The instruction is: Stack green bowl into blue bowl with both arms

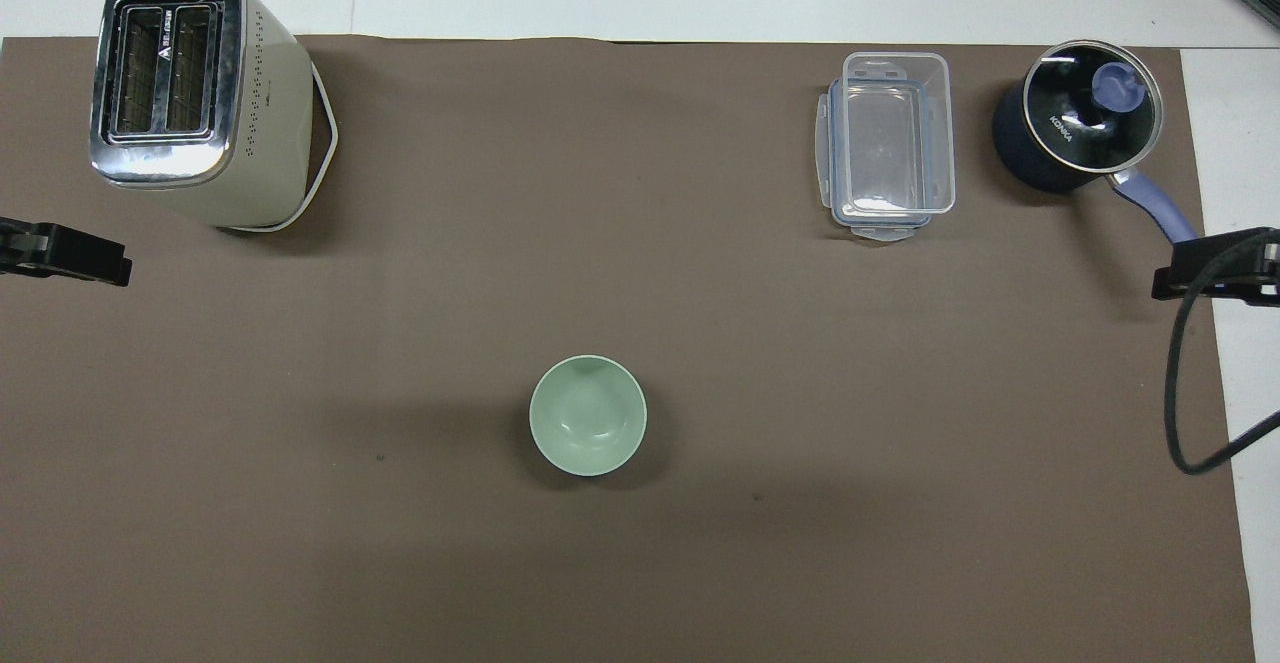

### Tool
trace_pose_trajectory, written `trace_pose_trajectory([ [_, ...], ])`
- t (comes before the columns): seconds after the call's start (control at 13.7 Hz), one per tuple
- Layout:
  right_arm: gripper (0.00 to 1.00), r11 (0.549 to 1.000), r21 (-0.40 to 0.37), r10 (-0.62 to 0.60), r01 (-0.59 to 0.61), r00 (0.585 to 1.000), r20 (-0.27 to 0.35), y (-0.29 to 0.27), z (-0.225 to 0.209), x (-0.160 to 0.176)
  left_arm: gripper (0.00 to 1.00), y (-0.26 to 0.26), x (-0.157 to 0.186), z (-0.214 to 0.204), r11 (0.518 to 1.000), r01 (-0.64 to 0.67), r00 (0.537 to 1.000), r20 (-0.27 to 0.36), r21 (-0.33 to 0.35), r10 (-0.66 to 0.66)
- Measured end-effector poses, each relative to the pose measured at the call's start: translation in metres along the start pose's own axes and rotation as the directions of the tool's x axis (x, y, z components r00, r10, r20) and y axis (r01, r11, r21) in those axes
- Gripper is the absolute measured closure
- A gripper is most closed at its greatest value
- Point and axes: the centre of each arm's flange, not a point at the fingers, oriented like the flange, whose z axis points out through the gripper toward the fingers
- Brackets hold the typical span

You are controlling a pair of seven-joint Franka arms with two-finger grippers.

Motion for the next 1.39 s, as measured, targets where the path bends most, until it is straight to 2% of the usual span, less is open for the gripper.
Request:
trace_pose_trajectory([
  [0.44,0.0,0.998,-0.004,-0.06,0.06,0.998,0.025,-0.002,-0.004,0.019,0.0,0.0,0.0,0.0,1.0,0.0,1.0,0.0,0.0,0.0],
  [0.81,0.0,0.997,-0.008,-0.082,0.083,0.995,0.053,-0.002,-0.004,0.012,0.0,0.0,0.0,0.0,1.0,0.0,1.0,0.0,0.0,0.0],
  [1.39,0.0,0.997,-0.01,-0.078,0.078,0.995,0.06,0.002,-0.004,0.011,0.0,0.0,0.0,0.0,1.0,0.0,1.0,0.0,0.0,0.0],
])
